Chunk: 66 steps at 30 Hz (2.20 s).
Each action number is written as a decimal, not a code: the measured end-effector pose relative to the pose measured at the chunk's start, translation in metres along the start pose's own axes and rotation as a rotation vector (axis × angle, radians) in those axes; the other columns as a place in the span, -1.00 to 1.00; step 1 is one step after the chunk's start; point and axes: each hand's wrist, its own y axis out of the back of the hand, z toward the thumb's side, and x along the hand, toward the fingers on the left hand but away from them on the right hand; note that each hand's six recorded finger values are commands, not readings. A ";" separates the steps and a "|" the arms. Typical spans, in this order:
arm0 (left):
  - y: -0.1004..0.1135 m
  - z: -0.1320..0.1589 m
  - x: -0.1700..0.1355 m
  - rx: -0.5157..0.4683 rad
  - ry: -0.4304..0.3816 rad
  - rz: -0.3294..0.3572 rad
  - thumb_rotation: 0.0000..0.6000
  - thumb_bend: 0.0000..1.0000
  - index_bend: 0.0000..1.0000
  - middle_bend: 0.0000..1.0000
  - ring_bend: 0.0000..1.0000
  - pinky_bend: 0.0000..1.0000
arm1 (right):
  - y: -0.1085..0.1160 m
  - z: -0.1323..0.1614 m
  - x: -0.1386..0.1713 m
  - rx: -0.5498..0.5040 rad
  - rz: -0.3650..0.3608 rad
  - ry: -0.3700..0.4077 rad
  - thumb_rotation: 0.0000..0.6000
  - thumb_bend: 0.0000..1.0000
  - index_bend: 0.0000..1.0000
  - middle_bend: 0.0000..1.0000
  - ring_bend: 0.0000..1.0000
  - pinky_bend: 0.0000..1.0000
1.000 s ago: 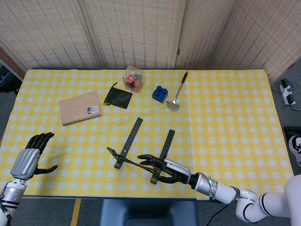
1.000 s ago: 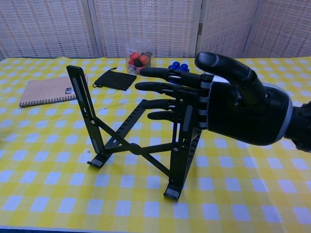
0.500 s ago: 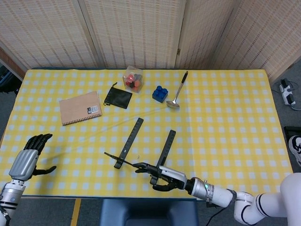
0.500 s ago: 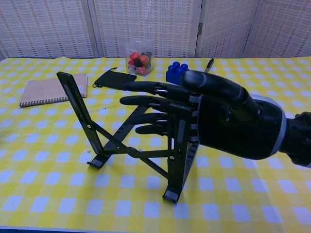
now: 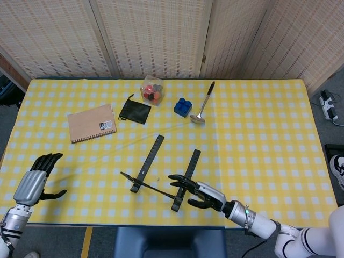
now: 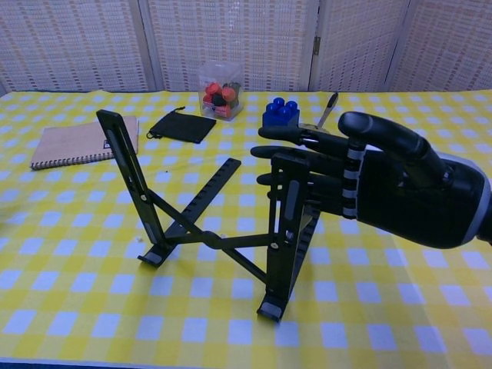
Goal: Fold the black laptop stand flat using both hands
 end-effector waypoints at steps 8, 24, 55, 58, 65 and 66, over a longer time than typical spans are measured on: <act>-0.001 0.001 0.000 0.002 0.002 -0.009 1.00 -0.63 -0.78 -0.75 -0.90 -0.96 | 0.006 -0.025 0.002 -0.146 -0.024 -0.050 -0.08 -0.32 -1.00 -0.97 -0.86 -1.00; 0.001 0.005 -0.001 0.010 0.000 -0.012 1.00 -0.63 -0.78 -0.74 -0.90 -0.96 | 0.002 -0.059 -0.007 -0.415 -0.021 -0.125 -0.09 -0.32 -1.00 -0.96 -0.87 -1.00; -0.022 0.021 0.068 -0.242 -0.088 -0.163 1.00 -0.46 -0.55 -0.67 -0.80 -0.77 | 0.024 -0.007 0.017 0.153 -0.054 -0.008 -0.10 -0.32 -1.00 -0.96 -0.88 -1.00; -0.029 0.027 0.084 -0.289 -0.109 -0.202 1.00 -0.30 -0.38 -0.63 -0.76 -0.77 | 0.030 0.016 0.023 0.216 -0.082 0.018 -0.10 -0.32 -1.00 -0.96 -0.88 -1.00; -0.058 0.056 0.112 -0.336 -0.183 -0.301 1.00 -0.25 -0.26 -0.59 -0.73 -0.77 | 0.040 0.047 0.026 0.247 -0.142 0.062 -0.10 -0.32 -1.00 -0.96 -0.88 -1.00; -0.061 0.060 0.114 -0.339 -0.191 -0.311 1.00 -0.25 -0.26 -0.59 -0.73 -0.77 | 0.041 0.047 0.026 0.243 -0.145 0.060 -0.10 -0.32 -1.00 -0.96 -0.88 -1.00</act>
